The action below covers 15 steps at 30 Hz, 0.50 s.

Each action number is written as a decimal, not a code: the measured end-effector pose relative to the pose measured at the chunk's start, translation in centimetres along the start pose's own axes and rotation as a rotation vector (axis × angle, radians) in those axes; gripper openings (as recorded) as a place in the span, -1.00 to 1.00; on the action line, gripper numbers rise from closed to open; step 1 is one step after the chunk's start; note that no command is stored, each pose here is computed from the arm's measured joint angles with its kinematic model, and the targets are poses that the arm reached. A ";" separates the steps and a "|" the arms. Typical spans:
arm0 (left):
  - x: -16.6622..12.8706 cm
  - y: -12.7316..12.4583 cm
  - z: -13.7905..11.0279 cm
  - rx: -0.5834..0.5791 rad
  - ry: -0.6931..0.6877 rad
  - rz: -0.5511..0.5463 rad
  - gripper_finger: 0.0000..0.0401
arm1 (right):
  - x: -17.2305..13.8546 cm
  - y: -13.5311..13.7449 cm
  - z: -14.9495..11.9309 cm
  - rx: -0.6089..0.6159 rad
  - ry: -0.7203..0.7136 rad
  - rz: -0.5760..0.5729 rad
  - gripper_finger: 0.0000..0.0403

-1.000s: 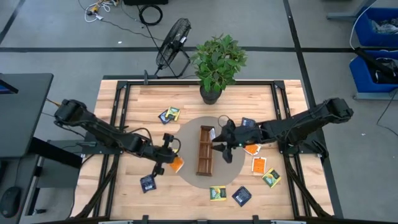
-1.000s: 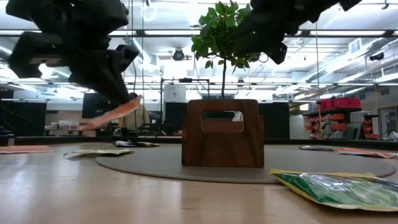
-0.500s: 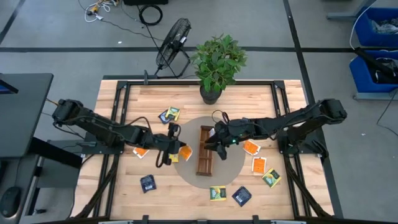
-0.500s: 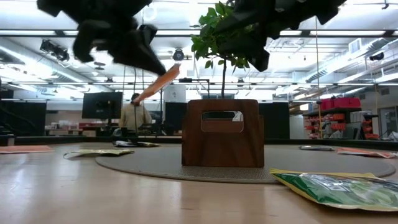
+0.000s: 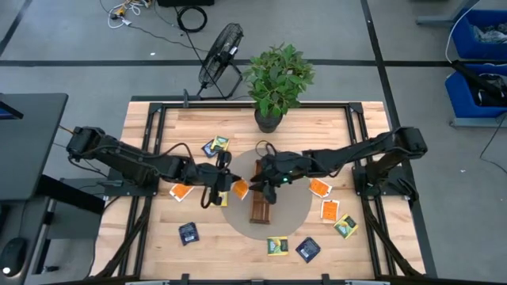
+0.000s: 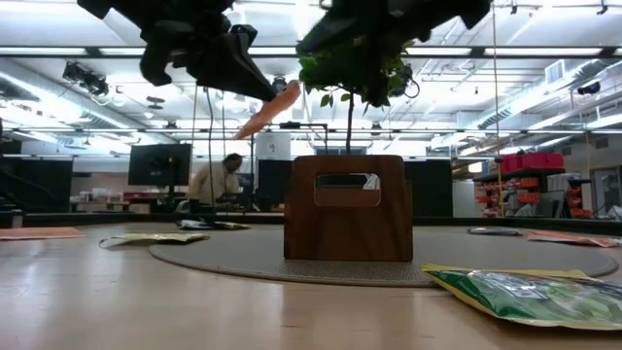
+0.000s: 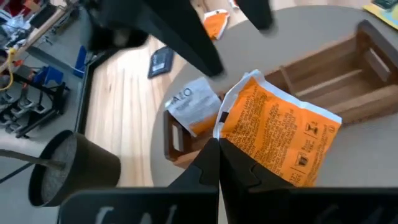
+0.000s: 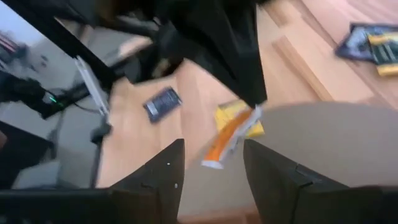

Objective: Pick & Place Tea
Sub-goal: Put the orange tea bag into the top compartment of the top section wooden organizer

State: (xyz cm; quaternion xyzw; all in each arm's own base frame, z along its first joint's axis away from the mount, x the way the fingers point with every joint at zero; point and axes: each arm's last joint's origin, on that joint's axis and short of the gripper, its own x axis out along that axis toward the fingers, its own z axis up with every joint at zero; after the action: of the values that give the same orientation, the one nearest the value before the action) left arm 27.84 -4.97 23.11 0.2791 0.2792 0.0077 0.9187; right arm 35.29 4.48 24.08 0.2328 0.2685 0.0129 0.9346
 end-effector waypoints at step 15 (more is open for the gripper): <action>0.0 -0.1 -0.2 -0.005 0.027 -0.003 -0.99 | 2.3 -0.2 1.0 -0.011 0.081 -0.096 -0.15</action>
State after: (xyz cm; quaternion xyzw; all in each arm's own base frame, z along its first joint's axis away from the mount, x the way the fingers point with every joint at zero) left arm 27.71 -4.93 22.93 0.2763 0.2922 0.0108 0.9155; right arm 37.78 4.21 23.56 0.2140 0.3170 -0.0210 0.9237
